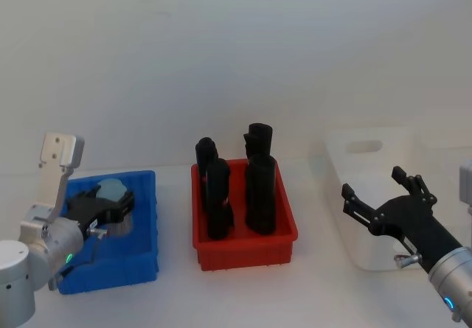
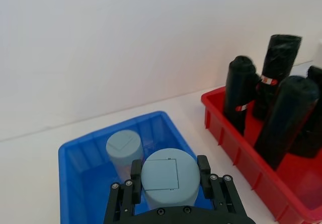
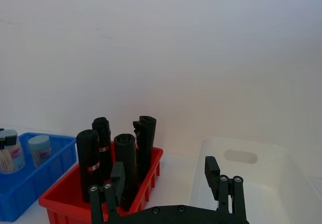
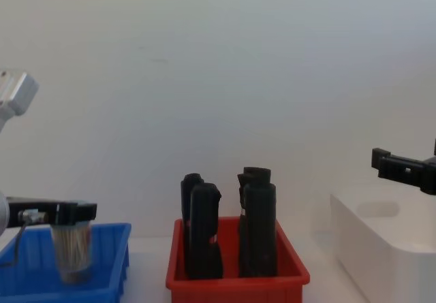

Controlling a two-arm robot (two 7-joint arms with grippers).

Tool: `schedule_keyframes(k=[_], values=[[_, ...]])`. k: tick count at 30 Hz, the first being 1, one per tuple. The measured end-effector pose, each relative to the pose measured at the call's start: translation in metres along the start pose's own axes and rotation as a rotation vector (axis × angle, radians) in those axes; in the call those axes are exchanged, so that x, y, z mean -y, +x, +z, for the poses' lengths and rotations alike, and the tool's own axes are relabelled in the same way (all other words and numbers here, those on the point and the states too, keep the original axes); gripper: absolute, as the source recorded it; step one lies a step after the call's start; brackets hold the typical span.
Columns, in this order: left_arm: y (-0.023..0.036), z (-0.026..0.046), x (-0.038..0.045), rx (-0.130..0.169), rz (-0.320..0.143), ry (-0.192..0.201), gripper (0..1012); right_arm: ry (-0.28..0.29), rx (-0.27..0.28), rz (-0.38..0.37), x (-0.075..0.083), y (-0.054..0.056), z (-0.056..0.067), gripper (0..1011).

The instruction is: Pick the cotton swabs from the blue box and place them into the white box.

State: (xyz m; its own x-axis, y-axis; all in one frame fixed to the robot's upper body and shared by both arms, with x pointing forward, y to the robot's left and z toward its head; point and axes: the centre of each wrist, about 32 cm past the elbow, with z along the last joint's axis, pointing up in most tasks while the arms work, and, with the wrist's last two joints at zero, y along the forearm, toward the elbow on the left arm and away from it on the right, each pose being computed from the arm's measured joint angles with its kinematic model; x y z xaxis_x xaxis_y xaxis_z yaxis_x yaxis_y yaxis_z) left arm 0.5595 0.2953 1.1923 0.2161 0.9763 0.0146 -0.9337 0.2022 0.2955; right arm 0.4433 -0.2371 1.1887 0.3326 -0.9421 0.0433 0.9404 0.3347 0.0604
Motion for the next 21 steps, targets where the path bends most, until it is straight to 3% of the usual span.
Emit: schedule_keyframes(k=[8,11,13,14,17,18,21], values=[[-0.0069,0.0296,-0.0096,0.046,-0.08,-0.041,661,0.0,0.0,0.0,0.0,0.0,0.0,1001],[-0.0093,0.0375,-0.0117,0.057,-0.105,-0.047,661,0.0,0.0,0.0,0.0,0.0,0.0,1002],[-0.0128,0.0485,-0.0145,0.068,-0.139,-0.057,661,0.0,0.0,0.0,0.0,0.0,0.0,1002],[-0.0128,0.0485,-0.0145,0.068,-0.139,-0.057,661,0.0,0.0,0.0,0.0,0.0,0.0,1001],[-0.0169,0.0606,-0.0175,0.079,-0.18,-0.062,661,0.0,0.0,0.0,0.0,0.0,0.0,1002],[-0.0169,0.0606,-0.0175,0.079,-0.18,-0.062,661,0.0,0.0,0.0,0.0,0.0,0.0,1002],[-0.0206,0.0717,-0.0199,0.088,-0.221,-0.064,661,0.0,0.0,0.0,0.0,0.0,0.0,1002]])
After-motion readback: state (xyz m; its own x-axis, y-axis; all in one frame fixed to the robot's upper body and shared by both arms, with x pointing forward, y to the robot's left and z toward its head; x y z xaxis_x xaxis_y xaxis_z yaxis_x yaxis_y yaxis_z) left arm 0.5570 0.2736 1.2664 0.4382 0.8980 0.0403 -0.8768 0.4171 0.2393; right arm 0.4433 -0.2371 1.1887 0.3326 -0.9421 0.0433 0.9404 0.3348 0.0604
